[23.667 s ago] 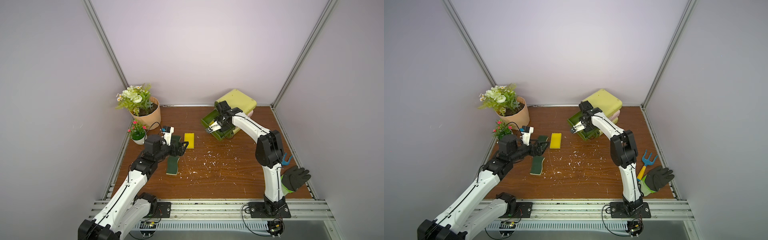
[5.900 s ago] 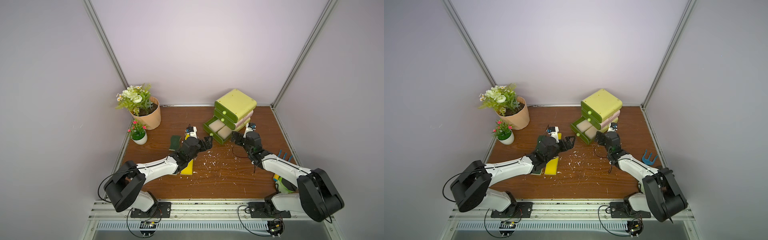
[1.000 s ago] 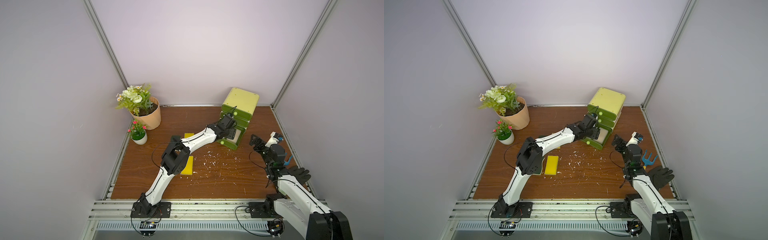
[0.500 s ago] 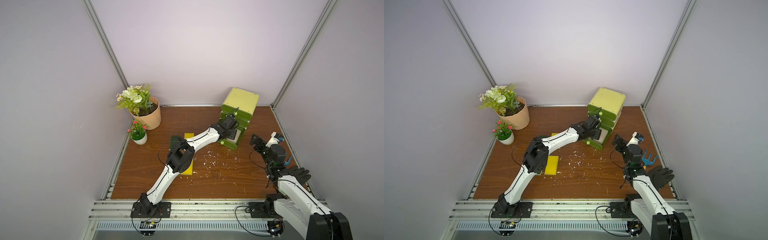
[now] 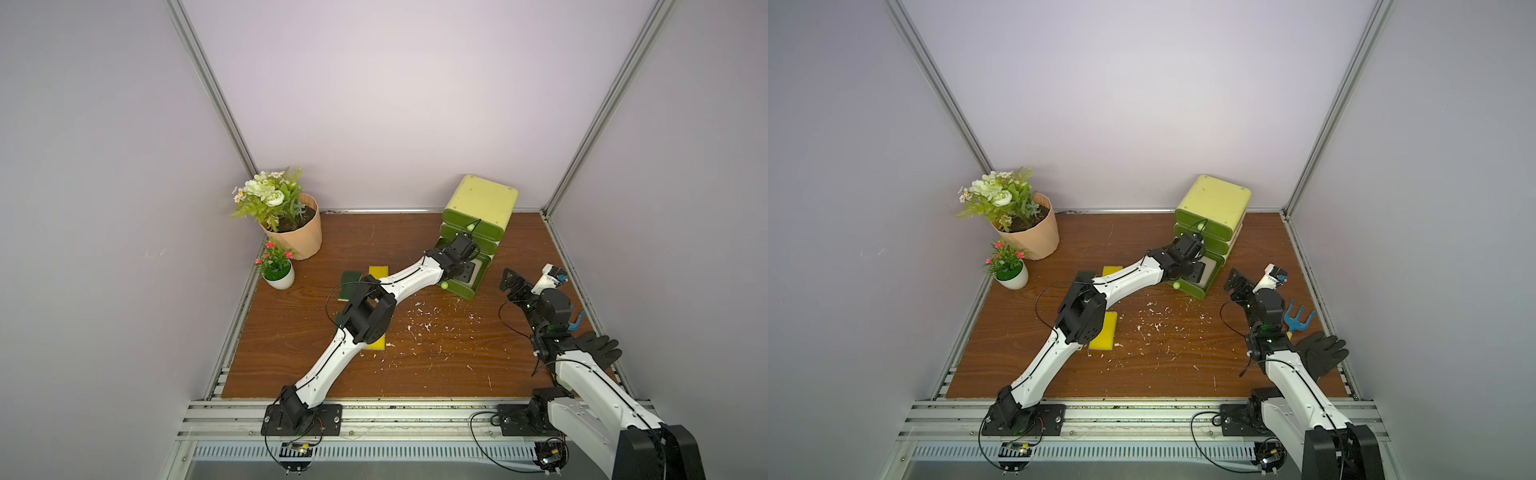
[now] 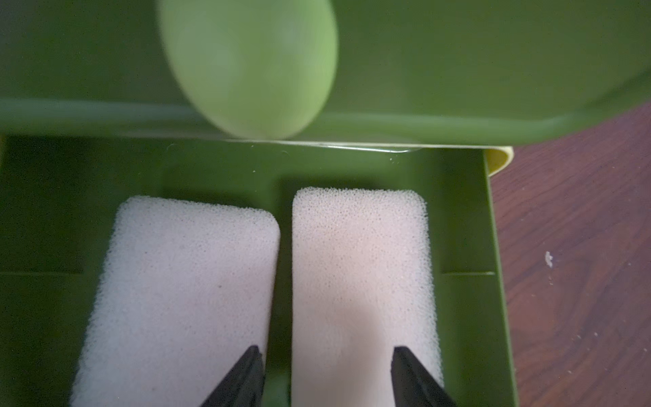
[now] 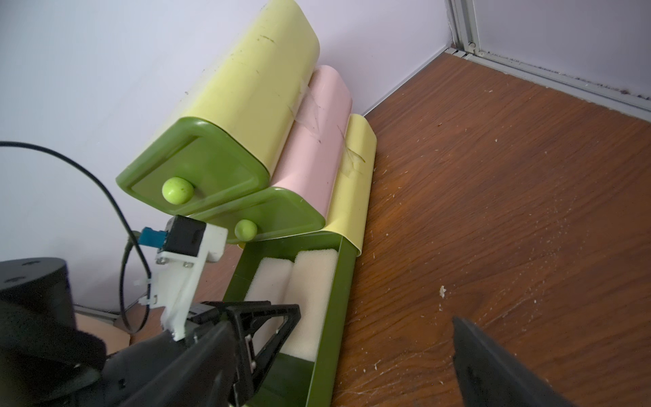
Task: Take the sponge out of the drawer
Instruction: Pick up the sponge from the drawer, then place the sponge at the center of the board.
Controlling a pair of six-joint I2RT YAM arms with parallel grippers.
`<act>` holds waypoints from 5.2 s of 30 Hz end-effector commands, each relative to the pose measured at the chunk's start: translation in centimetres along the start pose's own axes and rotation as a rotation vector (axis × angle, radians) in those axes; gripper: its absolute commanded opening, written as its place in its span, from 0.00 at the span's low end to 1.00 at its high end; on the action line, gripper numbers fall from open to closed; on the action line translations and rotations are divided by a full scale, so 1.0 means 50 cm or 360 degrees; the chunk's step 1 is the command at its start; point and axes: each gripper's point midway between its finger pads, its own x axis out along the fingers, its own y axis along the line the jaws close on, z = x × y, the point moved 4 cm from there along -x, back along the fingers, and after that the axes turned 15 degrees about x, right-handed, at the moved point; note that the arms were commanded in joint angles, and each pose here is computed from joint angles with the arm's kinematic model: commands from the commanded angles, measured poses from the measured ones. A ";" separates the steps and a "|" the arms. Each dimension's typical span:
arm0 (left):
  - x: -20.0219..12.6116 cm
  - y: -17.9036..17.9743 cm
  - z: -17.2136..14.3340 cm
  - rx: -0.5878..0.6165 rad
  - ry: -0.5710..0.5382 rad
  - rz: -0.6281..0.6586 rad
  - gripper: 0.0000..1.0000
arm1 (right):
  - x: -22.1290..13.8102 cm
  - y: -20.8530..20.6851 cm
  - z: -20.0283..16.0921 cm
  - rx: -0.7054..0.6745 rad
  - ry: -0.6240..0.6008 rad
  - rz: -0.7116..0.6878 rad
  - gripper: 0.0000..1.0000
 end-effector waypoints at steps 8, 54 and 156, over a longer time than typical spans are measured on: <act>0.028 -0.018 -0.008 0.0071 -0.0001 -0.0064 0.57 | 0.002 0.007 0.006 0.0014 -0.0034 0.0026 0.99; -0.112 0.022 0.111 -0.0123 -0.0313 -0.0049 0.00 | 0.002 0.008 0.007 0.0010 -0.0034 0.0031 0.99; -0.323 0.208 -0.265 -0.0634 -0.0287 0.0342 0.73 | 0.020 0.016 -0.017 0.0008 0.0095 0.0067 0.99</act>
